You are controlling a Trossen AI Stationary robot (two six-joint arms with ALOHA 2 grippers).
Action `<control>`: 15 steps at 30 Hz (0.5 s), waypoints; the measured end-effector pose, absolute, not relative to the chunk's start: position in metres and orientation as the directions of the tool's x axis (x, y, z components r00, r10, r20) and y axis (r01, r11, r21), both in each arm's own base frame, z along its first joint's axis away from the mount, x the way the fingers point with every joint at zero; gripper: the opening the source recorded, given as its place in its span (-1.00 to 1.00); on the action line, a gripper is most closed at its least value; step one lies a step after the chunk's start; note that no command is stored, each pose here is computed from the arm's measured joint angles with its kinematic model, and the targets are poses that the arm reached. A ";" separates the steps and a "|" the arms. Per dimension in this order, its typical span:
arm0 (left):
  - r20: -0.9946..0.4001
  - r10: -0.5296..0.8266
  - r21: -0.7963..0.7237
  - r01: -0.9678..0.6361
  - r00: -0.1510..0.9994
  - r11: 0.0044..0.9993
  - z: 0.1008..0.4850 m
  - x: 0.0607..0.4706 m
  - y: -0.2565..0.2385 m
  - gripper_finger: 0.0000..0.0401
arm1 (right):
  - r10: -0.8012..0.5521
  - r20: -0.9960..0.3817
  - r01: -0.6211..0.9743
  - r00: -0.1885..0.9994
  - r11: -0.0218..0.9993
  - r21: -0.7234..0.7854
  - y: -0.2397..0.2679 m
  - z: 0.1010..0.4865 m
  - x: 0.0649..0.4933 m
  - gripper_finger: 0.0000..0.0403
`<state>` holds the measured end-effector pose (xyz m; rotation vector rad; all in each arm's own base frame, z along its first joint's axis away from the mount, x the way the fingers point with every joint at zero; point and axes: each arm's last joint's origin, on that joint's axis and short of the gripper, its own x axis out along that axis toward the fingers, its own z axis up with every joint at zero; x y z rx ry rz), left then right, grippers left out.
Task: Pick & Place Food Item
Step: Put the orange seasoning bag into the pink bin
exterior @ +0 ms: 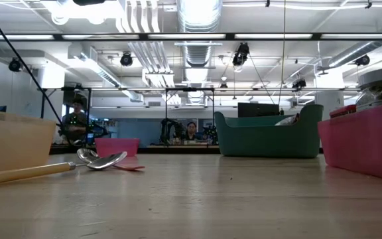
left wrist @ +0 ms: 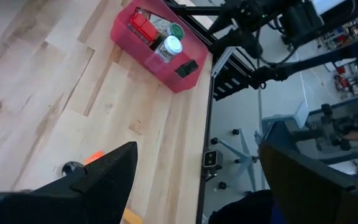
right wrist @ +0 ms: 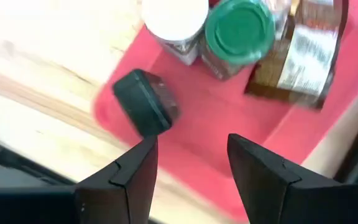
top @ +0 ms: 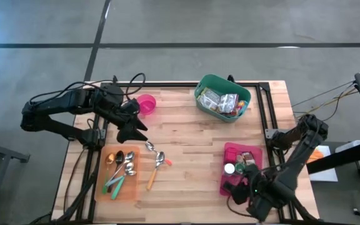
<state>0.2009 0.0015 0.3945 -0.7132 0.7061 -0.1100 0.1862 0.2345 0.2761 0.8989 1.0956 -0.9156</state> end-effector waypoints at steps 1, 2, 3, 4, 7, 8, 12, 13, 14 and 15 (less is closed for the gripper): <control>-0.556 -0.323 -0.640 -0.147 0.766 0.754 0.394 0.201 0.001 0.70 | -0.150 -0.966 0.937 0.211 0.313 0.156 0.236 0.278 0.184 -0.05; -0.556 -0.322 -0.646 -0.156 0.766 0.747 0.394 0.201 0.002 0.70 | -0.150 -0.966 0.945 0.210 0.285 0.162 0.237 0.278 0.183 -0.05; -0.557 -0.320 -0.654 -0.166 0.767 0.738 0.395 0.201 0.002 0.70 | -0.154 -0.966 0.950 0.208 0.267 0.162 0.238 0.278 0.181 -0.05; -0.557 -0.320 -0.659 -0.173 0.767 0.732 0.394 0.201 0.002 0.70 | -0.160 -0.966 0.955 0.204 0.251 0.160 0.238 0.276 0.181 -0.05; -0.553 -0.324 -0.683 -0.196 0.767 0.704 0.395 0.201 0.001 0.70 | -0.186 -0.962 0.958 0.202 0.240 0.155 0.241 0.269 0.184 -0.05; -0.551 -0.324 -0.691 -0.203 0.769 0.694 0.395 0.201 0.001 0.70 | -0.201 -0.958 0.957 0.202 0.246 0.151 0.242 0.266 0.185 -0.05; -0.540 -0.352 -0.714 -0.195 0.765 0.672 0.396 0.201 0.001 0.70 | -0.206 -0.960 0.892 0.189 0.444 0.081 0.244 0.261 0.187 -0.05; -0.539 -0.357 -0.716 -0.191 0.763 0.671 0.396 0.201 0.001 0.70 | -0.192 -0.964 0.853 0.182 0.518 0.058 0.246 0.260 0.187 -0.05; -0.538 -0.359 -0.717 -0.190 0.762 0.671 0.396 0.201 0.000 0.70 | -0.181 -0.968 0.802 0.175 0.596 0.034 0.247 0.260 0.187 -0.05; -0.538 -0.360 -0.715 -0.186 0.762 0.674 0.396 0.201 0.000 0.70 | -0.172 -0.971 0.737 0.164 0.676 0.005 0.248 0.259 0.187 -0.05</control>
